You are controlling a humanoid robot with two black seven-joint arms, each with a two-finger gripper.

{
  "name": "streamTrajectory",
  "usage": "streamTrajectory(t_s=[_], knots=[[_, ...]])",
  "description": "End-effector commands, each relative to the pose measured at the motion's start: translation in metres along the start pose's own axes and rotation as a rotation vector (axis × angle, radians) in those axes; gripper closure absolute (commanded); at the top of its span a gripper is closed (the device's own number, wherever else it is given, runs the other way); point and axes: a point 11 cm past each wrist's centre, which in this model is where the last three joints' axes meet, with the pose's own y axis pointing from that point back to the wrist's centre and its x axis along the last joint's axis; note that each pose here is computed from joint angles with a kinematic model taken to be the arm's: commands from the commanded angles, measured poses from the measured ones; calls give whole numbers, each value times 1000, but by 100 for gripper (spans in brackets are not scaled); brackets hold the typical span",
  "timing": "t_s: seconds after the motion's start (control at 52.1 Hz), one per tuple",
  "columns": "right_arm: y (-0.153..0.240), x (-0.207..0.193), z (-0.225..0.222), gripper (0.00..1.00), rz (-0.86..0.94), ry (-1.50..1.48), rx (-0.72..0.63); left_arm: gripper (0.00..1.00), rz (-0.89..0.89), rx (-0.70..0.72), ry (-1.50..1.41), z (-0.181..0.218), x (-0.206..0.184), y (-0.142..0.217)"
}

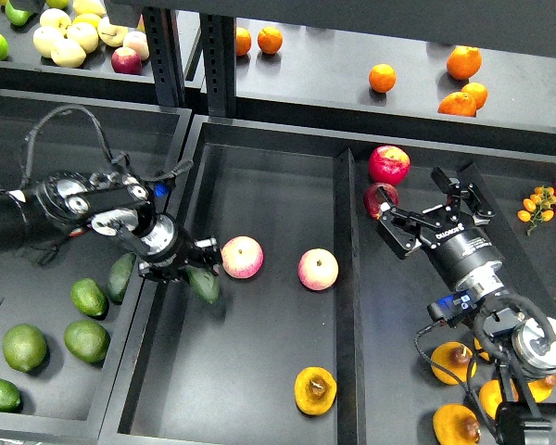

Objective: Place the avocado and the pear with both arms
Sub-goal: 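Lift the avocado with the left gripper and carry it into the avocado bin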

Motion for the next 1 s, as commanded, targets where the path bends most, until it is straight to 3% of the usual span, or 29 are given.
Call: streamTrajectory(t_s=[0.0,0.192,0.499,0.979], knots=[[0,0,0,0,1,0,0,74,102,32,98,-41,45,29],[0,1,1,0,3,0,-2,73,155,74,172,-81,65,43],[1,3,2,0,6,-2,-5,71,173,152,259,-128,65,33],[1,3,2,0,3,-1,-4,68,114,198,285,-131,31,-14]])
